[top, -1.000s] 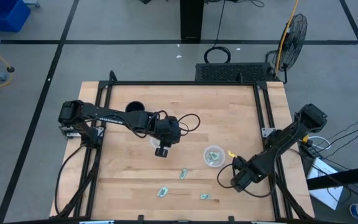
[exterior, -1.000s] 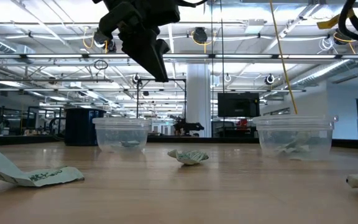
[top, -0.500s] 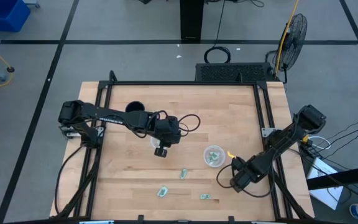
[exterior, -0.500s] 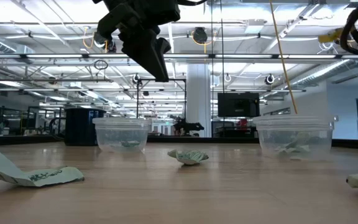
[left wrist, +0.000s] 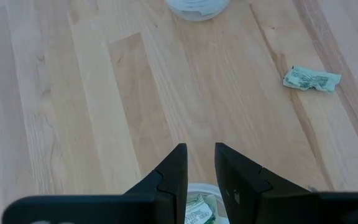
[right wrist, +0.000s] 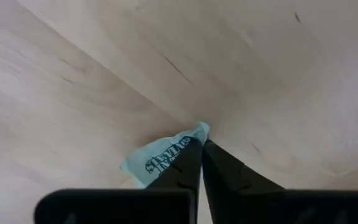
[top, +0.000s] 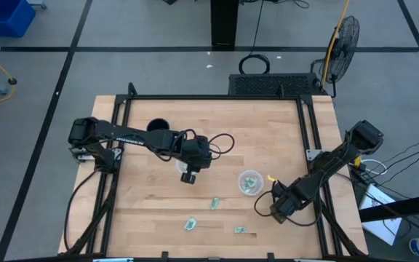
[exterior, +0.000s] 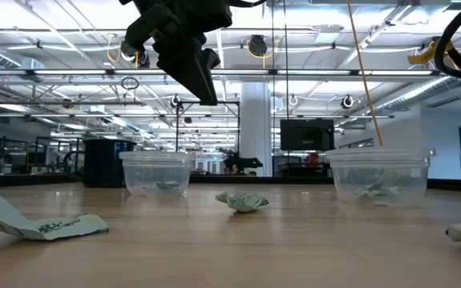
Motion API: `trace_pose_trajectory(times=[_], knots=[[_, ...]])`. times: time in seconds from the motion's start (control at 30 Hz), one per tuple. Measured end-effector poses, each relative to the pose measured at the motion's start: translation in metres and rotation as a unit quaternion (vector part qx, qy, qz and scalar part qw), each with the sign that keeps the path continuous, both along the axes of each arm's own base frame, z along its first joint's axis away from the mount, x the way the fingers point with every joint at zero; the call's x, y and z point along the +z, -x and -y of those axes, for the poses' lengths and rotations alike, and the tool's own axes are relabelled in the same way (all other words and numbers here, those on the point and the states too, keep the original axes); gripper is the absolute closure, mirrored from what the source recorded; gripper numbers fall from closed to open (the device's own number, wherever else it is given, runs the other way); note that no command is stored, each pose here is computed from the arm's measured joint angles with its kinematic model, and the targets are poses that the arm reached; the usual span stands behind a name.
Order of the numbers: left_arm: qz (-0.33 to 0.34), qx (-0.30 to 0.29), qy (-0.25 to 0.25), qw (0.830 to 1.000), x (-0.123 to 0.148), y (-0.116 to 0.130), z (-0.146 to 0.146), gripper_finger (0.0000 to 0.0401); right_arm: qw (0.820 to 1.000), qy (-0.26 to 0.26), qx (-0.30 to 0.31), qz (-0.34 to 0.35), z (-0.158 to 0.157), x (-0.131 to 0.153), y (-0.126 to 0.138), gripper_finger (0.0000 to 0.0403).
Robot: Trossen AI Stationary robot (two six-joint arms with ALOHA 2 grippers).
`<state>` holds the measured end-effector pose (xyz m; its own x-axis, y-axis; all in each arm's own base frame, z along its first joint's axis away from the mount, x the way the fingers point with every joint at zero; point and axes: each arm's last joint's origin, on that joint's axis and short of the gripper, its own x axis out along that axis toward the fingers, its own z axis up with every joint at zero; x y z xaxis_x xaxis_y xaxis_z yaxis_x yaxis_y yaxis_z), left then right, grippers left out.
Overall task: Pick and place Stevia / Truvia into bins
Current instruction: Put the green stevia packet into the right transparent container
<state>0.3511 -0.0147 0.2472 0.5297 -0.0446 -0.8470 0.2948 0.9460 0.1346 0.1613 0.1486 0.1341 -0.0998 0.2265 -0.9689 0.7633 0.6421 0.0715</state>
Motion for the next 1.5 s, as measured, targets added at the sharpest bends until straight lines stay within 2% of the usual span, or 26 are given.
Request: trace_pose_trajectory(times=[0.1, 0.17, 0.3, 0.37, 0.47, 0.6, 0.7, 0.87, 1.0, 1.1, 1.27, 1.5], knots=[[0.0, 0.002, -0.002, 1.0, 0.0, 0.0, 0.0, 0.0313, 1.0, -0.012, -0.007, 0.014, 0.005, 0.01, 0.001, 0.0401], [0.0, 0.006, -0.009, 1.0, 0.0, 0.0, -0.001, 0.0313, 0.999, -0.019, -0.011, 0.048, 0.008, 0.023, 0.0, 0.0401], [0.001, 0.011, -0.014, 1.0, 0.0, 0.0, -0.003, 0.0313, 0.989, 0.018, -0.006, 0.145, 0.018, 0.045, -0.002, 0.0402], [0.0, 0.013, -0.014, 1.0, 0.0, 0.0, -0.004, 0.0313, 0.977, 0.05, -0.003, 0.208, 0.026, 0.057, -0.005, 0.0402], [0.0, 0.017, -0.014, 1.0, 0.0, 0.0, -0.007, 0.0313, 0.947, 0.118, -0.005, 0.299, 0.039, 0.071, -0.01, 0.0402], [-0.001, 0.021, -0.014, 1.0, 0.0, 0.0, -0.01, 0.0313, 0.921, 0.164, 0.021, 0.352, 0.057, 0.082, -0.021, 0.0402], [-0.002, 0.024, -0.014, 1.0, 0.0, 0.0, -0.011, 0.0313, 0.92, 0.175, 0.058, 0.346, 0.072, 0.081, -0.03, 0.0402], [-0.004, 0.027, -0.013, 1.0, 0.0, 0.0, -0.012, 0.0313, 0.931, 0.173, 0.111, 0.302, 0.091, 0.086, -0.05, 0.0403], [-0.007, 0.029, -0.012, 0.999, -0.001, 0.001, -0.012, 0.0313, 0.932, 0.179, 0.173, 0.265, 0.093, 0.092, -0.071, 0.0403], [-0.008, 0.029, -0.012, 0.999, -0.001, 0.001, -0.012, 0.0313, 0.937, 0.172, 0.212, 0.22, 0.089, 0.084, -0.085, 0.0403], [-0.011, 0.029, -0.012, 0.999, -0.001, 0.002, -0.012, 0.0313, 0.945, 0.133, 0.223, 0.199, 0.082, 0.062, -0.101, 0.0403], [-0.018, 0.029, -0.012, 0.999, -0.002, 0.003, -0.012, 0.0313, 0.945, 0.135, 0.247, 0.168, 0.081, 0.047, -0.106, 0.0403]])
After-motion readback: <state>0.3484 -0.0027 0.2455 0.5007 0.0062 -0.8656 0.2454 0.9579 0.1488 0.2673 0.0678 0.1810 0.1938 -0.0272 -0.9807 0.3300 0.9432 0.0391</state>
